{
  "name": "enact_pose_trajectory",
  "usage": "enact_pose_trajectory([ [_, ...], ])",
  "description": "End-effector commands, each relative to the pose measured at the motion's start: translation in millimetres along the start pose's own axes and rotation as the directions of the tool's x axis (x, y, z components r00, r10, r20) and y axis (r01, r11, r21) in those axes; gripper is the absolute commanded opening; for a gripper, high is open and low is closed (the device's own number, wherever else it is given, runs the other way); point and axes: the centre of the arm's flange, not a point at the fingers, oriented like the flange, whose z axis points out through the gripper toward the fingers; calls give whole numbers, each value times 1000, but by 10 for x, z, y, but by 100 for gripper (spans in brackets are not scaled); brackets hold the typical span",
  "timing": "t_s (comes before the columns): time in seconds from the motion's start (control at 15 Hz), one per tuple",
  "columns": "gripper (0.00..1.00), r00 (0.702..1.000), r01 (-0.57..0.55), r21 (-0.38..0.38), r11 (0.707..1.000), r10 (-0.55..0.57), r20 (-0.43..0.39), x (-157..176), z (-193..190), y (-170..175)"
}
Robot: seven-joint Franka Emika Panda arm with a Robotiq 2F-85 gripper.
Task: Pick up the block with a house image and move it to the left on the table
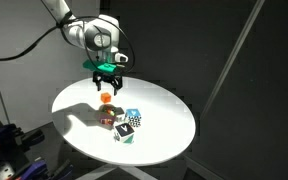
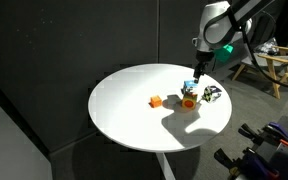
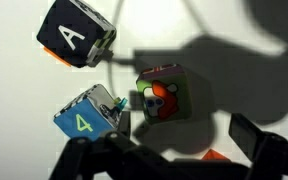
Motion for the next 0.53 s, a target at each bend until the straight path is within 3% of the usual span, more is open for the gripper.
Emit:
enact_pose_trajectory([
  [0.0,100,1000,0,0,1000,0,1,1,5,0],
  [0.47,100,996,46,36,998,-48,71,73,146,23],
])
